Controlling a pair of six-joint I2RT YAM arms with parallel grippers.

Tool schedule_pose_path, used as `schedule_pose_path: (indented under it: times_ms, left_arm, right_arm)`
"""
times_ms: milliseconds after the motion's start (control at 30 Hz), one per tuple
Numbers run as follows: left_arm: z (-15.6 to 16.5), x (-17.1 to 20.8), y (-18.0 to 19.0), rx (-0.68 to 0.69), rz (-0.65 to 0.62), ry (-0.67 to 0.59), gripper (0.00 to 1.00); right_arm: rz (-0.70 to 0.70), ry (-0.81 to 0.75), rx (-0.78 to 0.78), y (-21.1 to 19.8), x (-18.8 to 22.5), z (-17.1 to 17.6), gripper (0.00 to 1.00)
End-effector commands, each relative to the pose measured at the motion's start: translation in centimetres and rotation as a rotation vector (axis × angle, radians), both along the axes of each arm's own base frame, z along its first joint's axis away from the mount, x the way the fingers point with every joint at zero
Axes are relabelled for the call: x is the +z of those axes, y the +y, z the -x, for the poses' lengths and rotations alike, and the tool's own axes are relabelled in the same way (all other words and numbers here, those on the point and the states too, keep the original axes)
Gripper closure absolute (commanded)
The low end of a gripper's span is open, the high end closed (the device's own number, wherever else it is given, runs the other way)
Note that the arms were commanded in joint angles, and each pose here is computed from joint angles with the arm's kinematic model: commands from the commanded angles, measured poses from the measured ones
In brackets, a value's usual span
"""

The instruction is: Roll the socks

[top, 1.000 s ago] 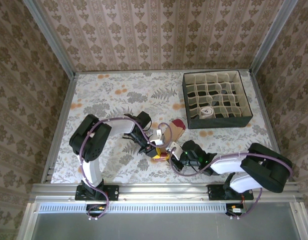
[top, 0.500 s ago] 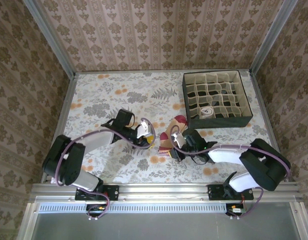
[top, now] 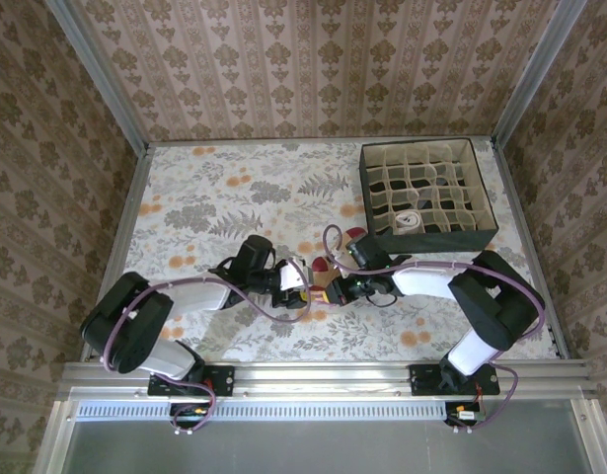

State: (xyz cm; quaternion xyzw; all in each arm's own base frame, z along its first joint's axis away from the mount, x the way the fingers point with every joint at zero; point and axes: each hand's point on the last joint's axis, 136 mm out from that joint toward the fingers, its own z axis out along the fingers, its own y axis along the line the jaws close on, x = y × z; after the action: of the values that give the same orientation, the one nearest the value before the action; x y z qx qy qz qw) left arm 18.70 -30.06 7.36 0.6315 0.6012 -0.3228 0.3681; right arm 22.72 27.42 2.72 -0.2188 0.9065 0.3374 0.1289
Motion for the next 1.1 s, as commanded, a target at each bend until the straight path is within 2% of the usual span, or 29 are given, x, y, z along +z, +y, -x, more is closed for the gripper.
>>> schedule_pose_path:
  times_ms: [0, 200, 300, 433, 500, 633, 700, 1067]
  left_arm:
    - [-0.9, 0.3, -0.9, 0.019, 0.018, 0.021, 0.49]
    - [-2.0, -0.9, -1.0, 0.071, -0.010, 0.114, 0.51]
    - [-2.2, -1.2, -1.0, 0.084, -0.013, 0.180, 0.59]
    - [-2.3, -1.8, -0.9, 0.095, -0.030, 0.262, 0.75]
    - [-2.2, -2.5, -0.6, 0.104, -0.061, 0.300, 0.78]
    - [-2.2, -4.1, -0.1, 0.136, -0.121, 0.353, 0.80]
    - [-2.2, -4.7, 0.0, 0.150, -0.146, 0.378, 0.81]
    - [-2.7, -6.5, 0.3, 0.213, -0.230, 0.451, 0.83]
  right_arm:
    - [0.146, 0.171, -0.035, -2.8, -3.6, 2.8, 1.00]
    - [0.152, 0.196, -0.050, -3.0, -3.7, 3.0, 1.00]
    - [0.156, 0.203, -0.055, -3.1, -3.7, 2.9, 0.98]
    - [0.161, 0.198, -0.061, -3.1, -3.4, 2.7, 0.92]
    - [0.164, 0.194, -0.067, -3.1, -3.0, 2.5, 0.85]
    - [0.170, 0.160, -0.098, -3.3, -1.9, 1.8, 0.60]
    - [0.178, 0.140, -0.120, -3.6, -1.3, 1.5, 0.51]
    - [0.213, 0.031, -0.264, -4.9, 1.8, -0.9, 0.50]
